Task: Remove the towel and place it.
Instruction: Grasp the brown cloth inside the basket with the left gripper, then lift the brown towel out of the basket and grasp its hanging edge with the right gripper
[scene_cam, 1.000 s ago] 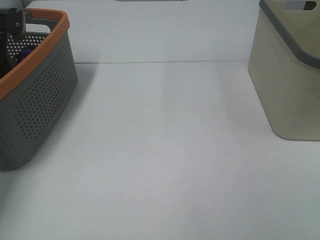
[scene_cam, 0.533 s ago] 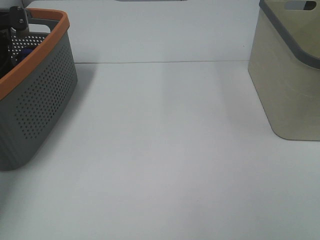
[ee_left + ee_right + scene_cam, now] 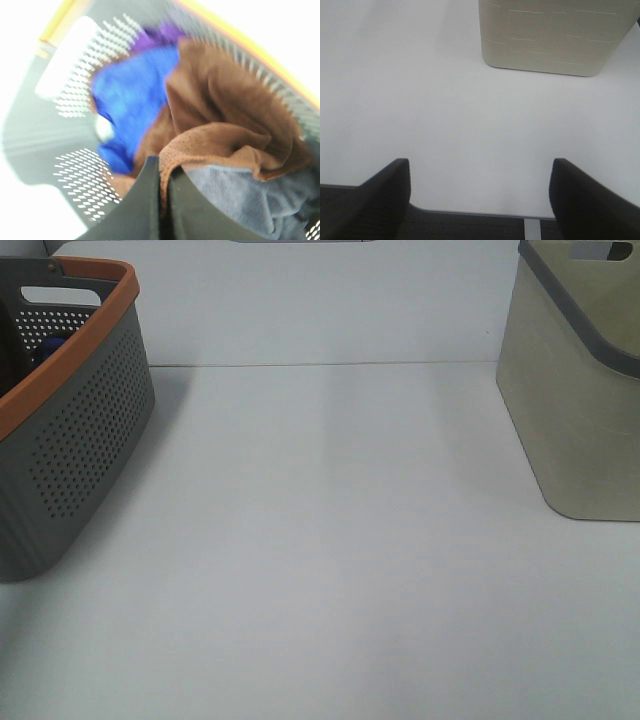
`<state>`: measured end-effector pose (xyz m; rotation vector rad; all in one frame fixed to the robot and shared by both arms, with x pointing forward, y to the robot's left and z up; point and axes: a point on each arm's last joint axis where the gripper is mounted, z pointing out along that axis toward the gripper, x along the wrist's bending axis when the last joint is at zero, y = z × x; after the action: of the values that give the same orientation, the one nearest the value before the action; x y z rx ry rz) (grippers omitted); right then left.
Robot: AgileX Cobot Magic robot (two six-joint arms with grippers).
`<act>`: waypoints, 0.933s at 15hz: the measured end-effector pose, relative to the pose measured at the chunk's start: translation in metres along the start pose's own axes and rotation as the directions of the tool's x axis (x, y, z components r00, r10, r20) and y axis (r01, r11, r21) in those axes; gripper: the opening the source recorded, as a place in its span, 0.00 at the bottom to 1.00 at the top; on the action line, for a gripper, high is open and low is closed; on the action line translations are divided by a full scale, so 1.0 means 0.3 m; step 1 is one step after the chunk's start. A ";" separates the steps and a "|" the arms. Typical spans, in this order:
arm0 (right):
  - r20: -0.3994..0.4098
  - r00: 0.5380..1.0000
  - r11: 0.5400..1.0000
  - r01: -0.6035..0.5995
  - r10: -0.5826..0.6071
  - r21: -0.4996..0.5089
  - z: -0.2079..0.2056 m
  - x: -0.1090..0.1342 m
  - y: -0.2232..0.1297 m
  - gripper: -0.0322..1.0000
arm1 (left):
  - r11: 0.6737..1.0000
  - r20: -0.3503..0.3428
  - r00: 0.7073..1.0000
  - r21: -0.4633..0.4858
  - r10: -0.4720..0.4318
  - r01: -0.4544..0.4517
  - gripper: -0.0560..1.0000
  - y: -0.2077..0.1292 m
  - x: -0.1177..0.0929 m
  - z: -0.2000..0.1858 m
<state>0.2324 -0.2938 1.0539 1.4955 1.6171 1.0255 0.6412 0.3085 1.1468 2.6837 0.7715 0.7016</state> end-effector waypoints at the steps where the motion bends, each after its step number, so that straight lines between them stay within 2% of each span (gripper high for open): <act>1: 0.000 1.000 1.000 0.000 0.000 0.000 0.000 0.000 0.000 0.77 | 0.999 -0.037 0.999 -0.042 -0.005 0.003 0.05 0.015 -0.005 -0.077; 6: 0.000 1.000 1.000 0.000 0.000 0.000 0.000 0.000 0.000 0.77 | 0.979 -0.227 0.974 -0.196 0.000 -0.046 0.05 0.035 -0.093 -0.452; 8: 0.000 1.000 1.000 0.000 0.000 0.000 0.000 0.000 0.000 0.77 | 0.963 -0.286 0.958 -0.259 -0.008 -0.069 0.05 0.049 -0.116 -0.537; 10: 0.000 1.000 1.000 0.000 0.000 0.000 0.000 0.000 0.000 0.77 | 0.937 -0.337 0.941 -0.324 0.011 -0.127 0.05 0.096 -0.149 -0.611; 11: 0.000 1.000 1.000 0.000 0.000 0.000 0.000 0.000 0.000 0.77 | 0.902 -0.357 0.932 -0.383 0.055 -0.200 0.05 0.165 -0.193 -0.656; 14: 0.000 1.000 1.000 0.000 0.000 0.000 0.000 0.000 0.000 0.77 | 0.834 -0.407 0.910 -0.474 0.077 -0.282 0.05 0.249 -0.246 -0.717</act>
<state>0.2324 -0.2938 1.0539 1.4955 1.6171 1.0255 0.5075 0.2304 1.3292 2.1539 0.3185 1.2897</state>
